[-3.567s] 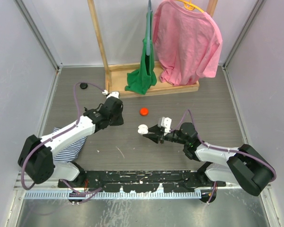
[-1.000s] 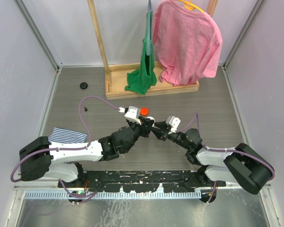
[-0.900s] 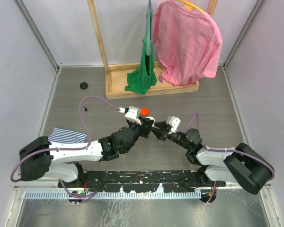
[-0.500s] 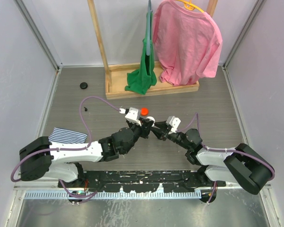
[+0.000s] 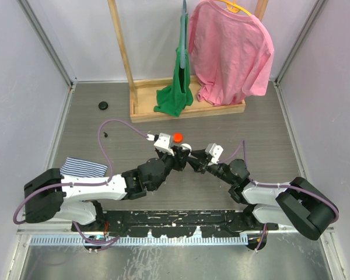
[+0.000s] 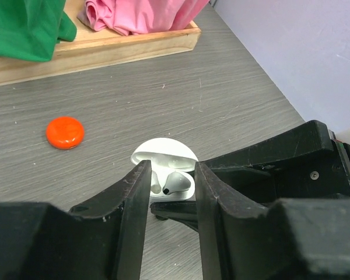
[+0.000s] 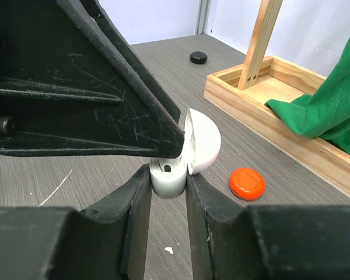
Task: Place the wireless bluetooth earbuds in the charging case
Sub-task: Place the earbud in the charging case.
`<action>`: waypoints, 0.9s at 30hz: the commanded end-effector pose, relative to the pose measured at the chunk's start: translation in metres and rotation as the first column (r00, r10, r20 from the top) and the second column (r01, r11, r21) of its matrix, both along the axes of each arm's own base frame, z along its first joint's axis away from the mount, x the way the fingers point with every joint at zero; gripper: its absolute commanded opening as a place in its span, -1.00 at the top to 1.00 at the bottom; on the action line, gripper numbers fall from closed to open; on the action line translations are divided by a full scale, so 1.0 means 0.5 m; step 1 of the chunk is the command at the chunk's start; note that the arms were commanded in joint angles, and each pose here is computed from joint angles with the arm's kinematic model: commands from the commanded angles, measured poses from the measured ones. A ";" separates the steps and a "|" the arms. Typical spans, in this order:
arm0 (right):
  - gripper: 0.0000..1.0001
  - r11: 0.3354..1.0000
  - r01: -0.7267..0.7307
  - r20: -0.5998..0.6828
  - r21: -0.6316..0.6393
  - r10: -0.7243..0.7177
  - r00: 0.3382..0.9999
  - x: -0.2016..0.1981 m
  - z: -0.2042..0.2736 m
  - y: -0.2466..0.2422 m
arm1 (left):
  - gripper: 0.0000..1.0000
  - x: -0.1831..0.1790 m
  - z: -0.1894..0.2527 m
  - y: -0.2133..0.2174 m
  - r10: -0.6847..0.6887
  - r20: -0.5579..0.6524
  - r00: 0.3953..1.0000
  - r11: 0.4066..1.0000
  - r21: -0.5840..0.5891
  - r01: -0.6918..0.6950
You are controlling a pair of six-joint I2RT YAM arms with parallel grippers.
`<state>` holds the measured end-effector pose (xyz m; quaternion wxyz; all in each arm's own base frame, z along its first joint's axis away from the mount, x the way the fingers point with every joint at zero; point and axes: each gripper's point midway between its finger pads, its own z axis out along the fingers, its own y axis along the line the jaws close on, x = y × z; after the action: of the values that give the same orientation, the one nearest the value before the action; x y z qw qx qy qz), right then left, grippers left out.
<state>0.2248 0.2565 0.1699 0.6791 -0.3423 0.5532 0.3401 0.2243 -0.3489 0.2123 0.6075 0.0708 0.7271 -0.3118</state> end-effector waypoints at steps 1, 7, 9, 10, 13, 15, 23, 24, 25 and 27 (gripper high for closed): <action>0.71 0.996 0.005 0.085 0.084 -0.012 0.996 -0.003 0.064 -0.004 | 0.21 0.005 0.049 0.012 0.036 0.034 0.999 0.998 -0.055 -0.034; 0.71 0.997 -0.001 0.085 0.080 -0.005 0.996 -0.004 0.064 -0.002 | -0.04 -0.005 0.079 0.031 0.012 0.059 0.998 1.000 -0.020 -0.011; 0.71 0.997 -0.007 0.083 0.077 0.000 0.997 -0.005 0.063 -0.001 | -0.12 -0.010 0.085 0.040 -0.002 0.075 0.997 1.000 0.001 0.002; 0.71 0.997 -0.011 0.082 0.077 0.005 0.997 -0.005 0.063 0.001 | -0.16 -0.012 0.086 0.043 -0.008 0.083 0.997 1.000 0.011 0.007; 0.70 0.997 -0.019 0.078 0.073 0.013 0.997 -0.007 0.062 0.003 | -0.30 -0.021 0.092 0.056 -0.038 0.112 0.993 0.998 0.046 0.033; 0.71 0.997 -0.026 0.073 0.070 0.021 0.997 -0.009 0.060 0.005 | -0.39 -0.026 0.091 0.062 -0.071 0.133 0.989 0.995 0.082 0.060; 0.71 0.996 -0.070 0.064 0.049 0.066 0.996 -0.017 0.060 0.017 | -0.53 -0.030 0.079 0.110 -0.190 0.140 0.972 0.978 0.113 0.175; 0.71 0.996 -0.077 0.065 0.048 0.074 0.995 -0.019 0.061 0.019 | -0.57 -0.029 0.076 0.117 -0.201 0.135 0.970 0.976 0.109 0.187; 0.71 0.995 -0.086 0.064 0.047 0.083 0.995 -0.022 0.062 0.021 | -0.61 -0.028 0.074 0.124 -0.215 0.130 0.968 0.974 0.103 0.202; 0.71 0.993 -0.105 0.065 0.044 0.102 0.993 -0.026 0.066 0.025 | -0.63 -0.024 0.070 0.137 -0.246 0.117 0.962 0.968 0.082 0.237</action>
<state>0.2157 0.2609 0.1685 0.6638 -0.3575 0.5506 0.3583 0.2181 -0.2840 0.2400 0.6203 0.1704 0.7005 -0.3091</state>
